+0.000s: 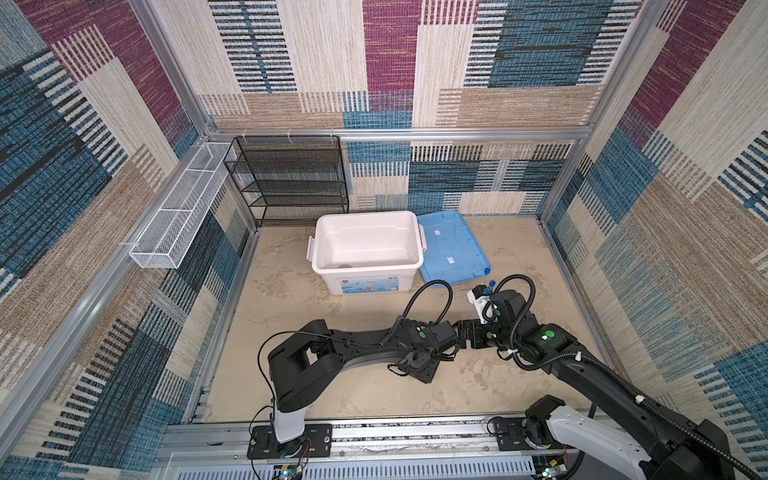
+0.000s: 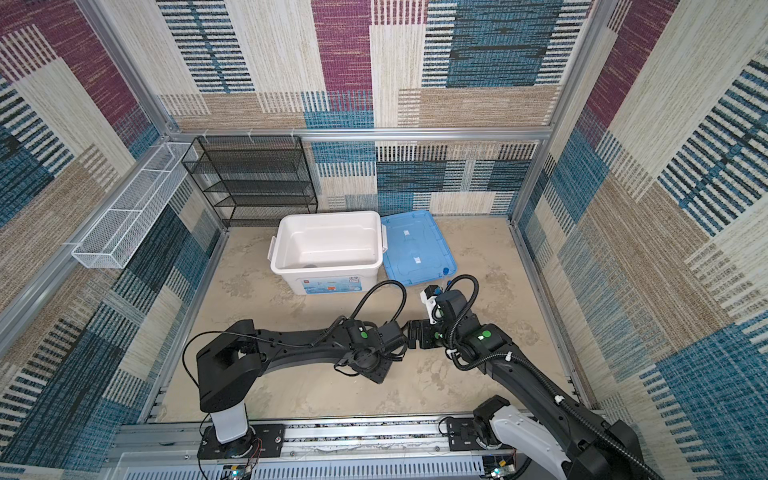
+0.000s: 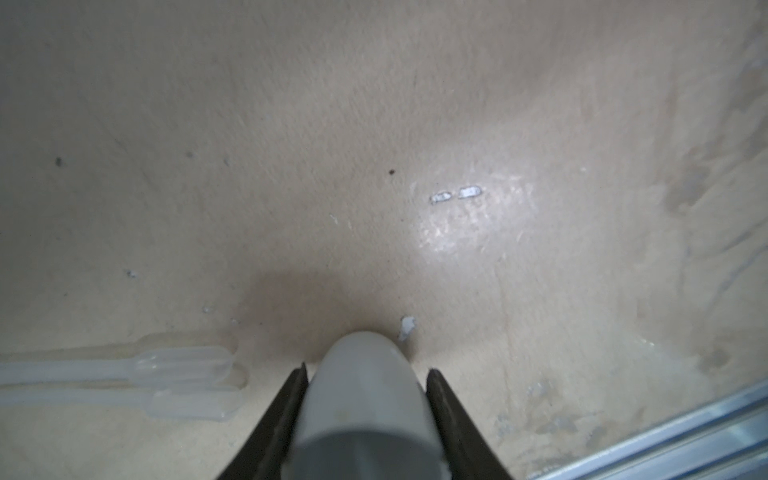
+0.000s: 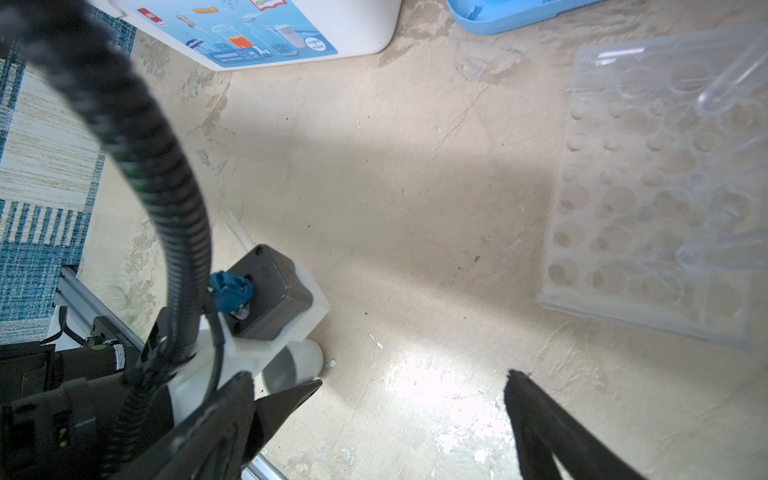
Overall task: Organize the chemistry lab equipment
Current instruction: 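Close the left gripper on the white cup, then carry the cup over the bin with the left gripper while the right moves beside it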
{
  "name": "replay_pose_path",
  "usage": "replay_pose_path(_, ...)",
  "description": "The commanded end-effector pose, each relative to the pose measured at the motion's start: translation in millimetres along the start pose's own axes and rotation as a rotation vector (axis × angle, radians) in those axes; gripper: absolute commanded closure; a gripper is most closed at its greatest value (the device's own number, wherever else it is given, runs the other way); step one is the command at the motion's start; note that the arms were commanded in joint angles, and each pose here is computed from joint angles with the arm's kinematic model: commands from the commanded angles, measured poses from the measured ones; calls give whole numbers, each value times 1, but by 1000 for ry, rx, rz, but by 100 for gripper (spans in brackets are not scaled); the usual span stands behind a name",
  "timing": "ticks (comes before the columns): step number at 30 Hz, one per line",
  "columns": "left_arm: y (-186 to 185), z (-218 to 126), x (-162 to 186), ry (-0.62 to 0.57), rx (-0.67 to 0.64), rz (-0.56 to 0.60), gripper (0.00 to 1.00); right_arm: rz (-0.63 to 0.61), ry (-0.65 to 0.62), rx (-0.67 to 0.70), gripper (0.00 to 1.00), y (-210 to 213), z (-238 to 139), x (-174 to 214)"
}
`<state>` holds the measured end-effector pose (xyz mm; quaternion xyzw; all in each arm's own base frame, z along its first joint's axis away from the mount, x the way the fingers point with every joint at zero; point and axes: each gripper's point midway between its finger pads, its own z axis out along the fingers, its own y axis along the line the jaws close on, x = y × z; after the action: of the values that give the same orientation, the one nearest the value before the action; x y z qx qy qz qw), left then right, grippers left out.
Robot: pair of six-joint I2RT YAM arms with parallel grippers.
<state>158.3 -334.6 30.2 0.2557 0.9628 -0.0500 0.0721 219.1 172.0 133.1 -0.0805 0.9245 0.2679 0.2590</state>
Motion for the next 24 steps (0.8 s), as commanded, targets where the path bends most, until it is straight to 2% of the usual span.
replay_pose_path(1, 1, -3, -1, -8, -9, -9, 68, -12, -37, -33, 5, 8, -3, -8)
replay_pose_path(6, 4, -10, -3, -25, -18, -10, 68, -14, -59, -39, 5, 10, -8, -11)
replay_pose_path(12, 13, -42, -19, -108, 14, -24, 68, -42, -126, -86, 5, 21, -22, -20)
replay_pose_path(16, 19, -71, -31, -161, 45, -25, 68, -82, -153, -201, 5, 43, -31, -24)
replay_pose_path(20, 36, -100, -46, -208, 40, -27, 68, -123, -237, -325, 4, 69, -51, -38)
replay_pose_path(24, 57, -129, -67, -277, 64, -51, 69, -169, -308, -368, 2, 84, -65, -57)
